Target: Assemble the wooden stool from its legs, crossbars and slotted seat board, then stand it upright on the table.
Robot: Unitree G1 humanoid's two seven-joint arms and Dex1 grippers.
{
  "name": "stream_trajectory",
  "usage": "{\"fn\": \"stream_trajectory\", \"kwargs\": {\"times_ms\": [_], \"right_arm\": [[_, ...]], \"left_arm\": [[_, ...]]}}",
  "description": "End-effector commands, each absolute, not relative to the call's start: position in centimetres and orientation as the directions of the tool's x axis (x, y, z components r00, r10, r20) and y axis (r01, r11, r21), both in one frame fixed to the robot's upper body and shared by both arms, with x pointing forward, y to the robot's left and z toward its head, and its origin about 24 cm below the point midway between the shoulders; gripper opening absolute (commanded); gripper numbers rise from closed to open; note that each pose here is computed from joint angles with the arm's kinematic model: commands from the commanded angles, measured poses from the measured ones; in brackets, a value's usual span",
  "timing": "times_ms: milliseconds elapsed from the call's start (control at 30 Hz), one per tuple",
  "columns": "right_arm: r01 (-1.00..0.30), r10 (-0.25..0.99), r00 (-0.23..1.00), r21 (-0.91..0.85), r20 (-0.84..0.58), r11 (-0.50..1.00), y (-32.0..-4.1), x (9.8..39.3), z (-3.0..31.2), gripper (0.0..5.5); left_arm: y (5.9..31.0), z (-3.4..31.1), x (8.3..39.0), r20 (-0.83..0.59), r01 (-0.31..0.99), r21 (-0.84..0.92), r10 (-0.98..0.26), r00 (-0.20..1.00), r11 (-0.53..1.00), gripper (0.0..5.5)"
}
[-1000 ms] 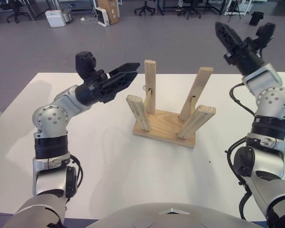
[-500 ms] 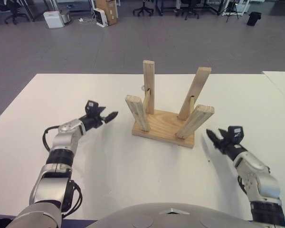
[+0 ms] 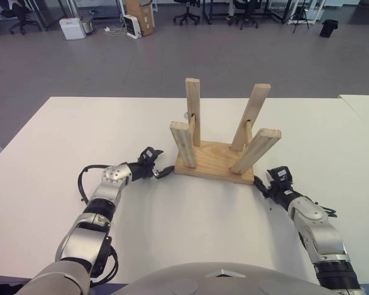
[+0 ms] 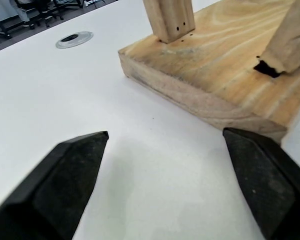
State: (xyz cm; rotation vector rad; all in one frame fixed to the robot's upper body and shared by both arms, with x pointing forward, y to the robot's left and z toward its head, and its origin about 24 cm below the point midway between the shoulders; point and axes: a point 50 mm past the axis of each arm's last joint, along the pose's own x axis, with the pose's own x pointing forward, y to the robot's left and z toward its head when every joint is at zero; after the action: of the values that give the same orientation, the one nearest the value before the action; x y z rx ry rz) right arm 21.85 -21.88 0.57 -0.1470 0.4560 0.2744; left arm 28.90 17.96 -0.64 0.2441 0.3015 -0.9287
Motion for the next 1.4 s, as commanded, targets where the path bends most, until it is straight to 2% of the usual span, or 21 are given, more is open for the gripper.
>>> {"fn": "stream_trajectory", "kwargs": {"times_ms": [33,133,300,433,633,700,833,900,967,1100,1267,1400], "right_arm": [[-0.399,0.348,0.840,-0.037,-0.416,0.916,-19.7,22.8,1.0,3.03],[-0.443,0.409,0.834,-0.006,-0.370,0.897,-19.3,22.4,2.1,3.03],[-0.514,0.515,0.817,0.076,-0.260,0.854,-18.8,22.1,6.7,3.03],[-0.538,0.538,0.802,0.078,-0.258,0.839,-18.5,22.0,8.3,3.03],[-0.454,0.441,0.821,0.053,-0.361,0.889,-21.8,21.6,6.4,3.03],[-0.436,0.421,0.827,0.048,-0.372,0.898,-22.3,21.6,6.0,3.03],[-0.444,0.425,0.813,0.046,-0.398,0.895,-21.3,21.3,4.5,3.03],[-0.449,0.425,0.806,0.042,-0.413,0.892,-20.9,21.4,3.7,3.03],[-0.463,0.421,0.795,0.010,-0.436,0.886,-20.5,21.5,3.0,3.03],[-0.491,0.394,0.784,-0.091,-0.479,0.866,-20.0,22.1,1.7,3.03],[-0.545,0.445,0.757,-0.087,-0.478,0.834,-19.1,22.2,1.3,3.03],[-0.619,0.580,0.721,0.022,-0.379,0.785,-17.7,22.1,2.9,3.03]], "left_arm": [[17.1,-1.6,26.6,-0.366,0.867,0.008,-0.806,0.465,0.497,4.24],[17.0,-0.1,26.6,-0.309,0.855,0.013,-0.811,0.497,0.519,4.24],[15.8,5.0,27.4,-0.172,0.858,0.023,-0.844,0.509,0.513,4.24],[15.4,5.9,26.6,-0.177,0.871,-0.003,-0.857,0.484,0.492,4.24],[17.9,4.5,26.3,-0.259,0.840,-0.006,-0.812,0.523,0.543,4.24],[19.5,4.4,26.8,-0.305,0.830,0.024,-0.787,0.537,0.557,4.24],[24.6,4.9,30.3,-0.412,0.700,0.220,-0.586,0.698,0.679,4.24],[25.4,4.7,31.5,-0.433,0.656,0.275,-0.518,0.738,0.703,4.24],[25.1,3.8,31.8,-0.474,0.671,0.319,-0.500,0.725,0.670,4.24],[22.5,0.9,31.1,-0.562,0.784,0.328,-0.559,0.610,0.526,4.24],[19.3,-0.1,30.7,-0.504,0.832,0.272,-0.665,0.551,0.484,4.24],[18.4,0.7,30.0,-0.424,0.866,0.220,-0.756,0.499,0.449,4.24]]}}
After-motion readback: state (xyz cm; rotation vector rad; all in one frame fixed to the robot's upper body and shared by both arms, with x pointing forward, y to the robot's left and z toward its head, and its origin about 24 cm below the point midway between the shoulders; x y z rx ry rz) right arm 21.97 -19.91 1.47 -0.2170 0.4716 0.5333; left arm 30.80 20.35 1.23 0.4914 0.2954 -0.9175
